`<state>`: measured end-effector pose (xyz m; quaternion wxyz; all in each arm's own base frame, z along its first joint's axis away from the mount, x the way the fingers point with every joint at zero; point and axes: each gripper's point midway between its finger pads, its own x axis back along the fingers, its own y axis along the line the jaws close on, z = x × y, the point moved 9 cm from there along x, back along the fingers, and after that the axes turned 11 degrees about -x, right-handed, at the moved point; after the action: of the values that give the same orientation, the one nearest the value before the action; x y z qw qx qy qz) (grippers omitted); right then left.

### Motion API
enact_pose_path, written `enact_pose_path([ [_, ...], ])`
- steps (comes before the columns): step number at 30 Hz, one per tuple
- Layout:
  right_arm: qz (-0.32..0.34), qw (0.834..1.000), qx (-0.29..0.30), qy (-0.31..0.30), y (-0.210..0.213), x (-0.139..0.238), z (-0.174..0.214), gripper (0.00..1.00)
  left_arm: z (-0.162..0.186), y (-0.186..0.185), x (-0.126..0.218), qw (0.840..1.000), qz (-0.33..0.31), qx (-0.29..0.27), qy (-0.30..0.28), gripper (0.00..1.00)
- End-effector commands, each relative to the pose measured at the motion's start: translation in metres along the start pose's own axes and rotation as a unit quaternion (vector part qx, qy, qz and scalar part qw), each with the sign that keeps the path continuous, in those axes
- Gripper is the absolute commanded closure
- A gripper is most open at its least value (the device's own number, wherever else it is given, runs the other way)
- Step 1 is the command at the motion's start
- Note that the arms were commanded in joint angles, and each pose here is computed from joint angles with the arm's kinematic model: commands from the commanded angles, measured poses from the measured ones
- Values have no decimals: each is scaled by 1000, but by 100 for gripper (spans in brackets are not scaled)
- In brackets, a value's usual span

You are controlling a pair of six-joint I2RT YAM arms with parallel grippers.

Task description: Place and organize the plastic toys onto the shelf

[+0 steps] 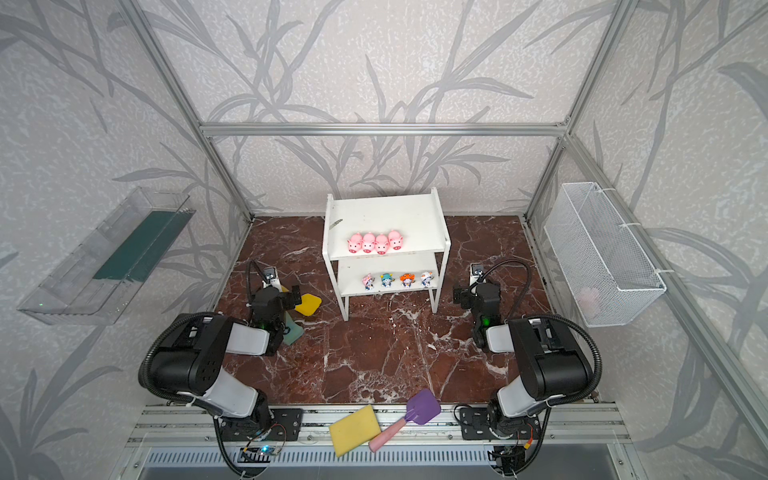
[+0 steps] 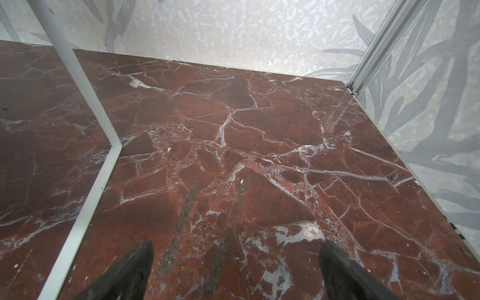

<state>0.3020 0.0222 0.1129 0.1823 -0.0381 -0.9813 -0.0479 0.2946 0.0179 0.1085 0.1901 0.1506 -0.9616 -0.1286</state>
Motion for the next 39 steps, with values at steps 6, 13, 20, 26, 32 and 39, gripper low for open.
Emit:
enact_pose_path([
  [6,18,1000,-15,-17,-2,-2,-12,1,-19,5,-8,999,-4,31,-22,1],
  [13,6,1000,-5,-10,1,-3,-13,1,-19,5,-8,999,-6,30,-24,1],
  [20,6,1000,-5,-10,1,-3,-13,1,-19,5,-8,999,-5,30,-24,1],
  [26,6,1000,-5,-9,1,-4,-13,1,-19,6,-8,999,-6,30,-24,1],
  [32,6,1000,-6,-8,1,-4,-13,1,-19,5,-8,999,-6,30,-24,1],
  [39,5,1000,-6,-8,1,-4,-13,1,-19,5,-8,999,-6,30,-24,1],
])
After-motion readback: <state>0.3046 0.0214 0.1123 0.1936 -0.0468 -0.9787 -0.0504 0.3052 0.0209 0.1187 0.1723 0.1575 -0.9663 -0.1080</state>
